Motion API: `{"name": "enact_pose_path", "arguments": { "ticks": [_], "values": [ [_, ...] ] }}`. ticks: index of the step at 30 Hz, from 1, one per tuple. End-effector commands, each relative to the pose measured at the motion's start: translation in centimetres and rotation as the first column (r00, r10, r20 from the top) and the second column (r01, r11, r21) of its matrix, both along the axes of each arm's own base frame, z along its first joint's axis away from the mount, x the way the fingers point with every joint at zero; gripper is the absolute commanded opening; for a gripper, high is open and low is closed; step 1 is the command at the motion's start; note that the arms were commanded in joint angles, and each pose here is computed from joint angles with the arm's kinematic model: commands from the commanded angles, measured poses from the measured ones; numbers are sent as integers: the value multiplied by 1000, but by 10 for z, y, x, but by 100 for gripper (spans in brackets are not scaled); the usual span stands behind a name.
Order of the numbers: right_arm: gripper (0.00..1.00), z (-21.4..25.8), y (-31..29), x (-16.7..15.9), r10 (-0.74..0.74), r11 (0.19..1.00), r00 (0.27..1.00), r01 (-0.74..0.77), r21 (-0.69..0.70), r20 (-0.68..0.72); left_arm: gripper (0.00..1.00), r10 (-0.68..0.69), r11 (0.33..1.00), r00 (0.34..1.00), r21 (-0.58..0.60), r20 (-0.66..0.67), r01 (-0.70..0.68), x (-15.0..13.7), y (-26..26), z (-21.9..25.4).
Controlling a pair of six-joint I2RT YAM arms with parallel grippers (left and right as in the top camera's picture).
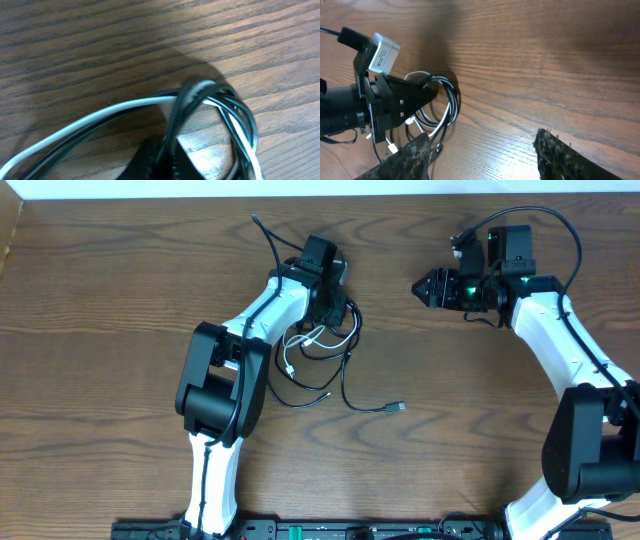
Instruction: Untangle cables
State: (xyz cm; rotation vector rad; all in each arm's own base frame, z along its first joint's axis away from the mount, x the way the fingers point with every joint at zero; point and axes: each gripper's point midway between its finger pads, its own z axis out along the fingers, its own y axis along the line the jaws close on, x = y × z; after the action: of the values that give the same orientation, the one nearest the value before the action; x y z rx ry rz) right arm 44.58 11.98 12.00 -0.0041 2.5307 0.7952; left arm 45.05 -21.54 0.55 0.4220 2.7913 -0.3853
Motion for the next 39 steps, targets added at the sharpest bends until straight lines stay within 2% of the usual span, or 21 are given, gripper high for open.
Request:
{"name": "enact_pose_path", "arguments": {
  "ticks": [1, 5, 9, 15, 20, 25, 29, 32, 39],
  "values": [
    [64, 7, 1, 3, 13, 1000, 1000, -13, -4, 26, 7, -1, 1000, 1000, 29, -8, 1, 0, 4, -9],
    [64, 8, 6, 1, 29, 999, 999, -29, 12, 26, 7, -30, 998, 1000, -62, 9, 30, -2, -10, 19],
    [62, 18, 22, -3, 123, 990, 989, -128, 61, 76, 7, -65, 979, 993, -188, 96, 83, -5, -26, 87],
    [60, 27, 40, -5, 184, 975, 976, -196, 101, 118, 7, -28, 969, 985, -236, 171, 68, -14, -24, 151],
    [63, 41, 63, -14, 278, 939, 944, -306, 155, 180, 8, 6, 984, 987, -178, 162, 23, -19, -10, 152],
    [64, 46, 79, -19, 316, 921, 927, -351, 169, 204, 7, 157, 987, 978, -8, 141, -157, -18, 29, 136],
    [63, 47, 99, -25, 352, 909, 910, -388, 150, 219, 7, 215, 977, 968, -16, 131, -214, -17, 32, 137],
    [62, 29, 106, -17, 237, 967, 961, -247, 57, 141, 7, 258, 966, 959, -36, 116, -255, -18, 31, 139],
    [67, 16, 125, -12, 59, 997, 992, -54, -46, 108, 7, 232, 972, 961, -64, 150, -225, -26, 18, 159]
  ]
}}
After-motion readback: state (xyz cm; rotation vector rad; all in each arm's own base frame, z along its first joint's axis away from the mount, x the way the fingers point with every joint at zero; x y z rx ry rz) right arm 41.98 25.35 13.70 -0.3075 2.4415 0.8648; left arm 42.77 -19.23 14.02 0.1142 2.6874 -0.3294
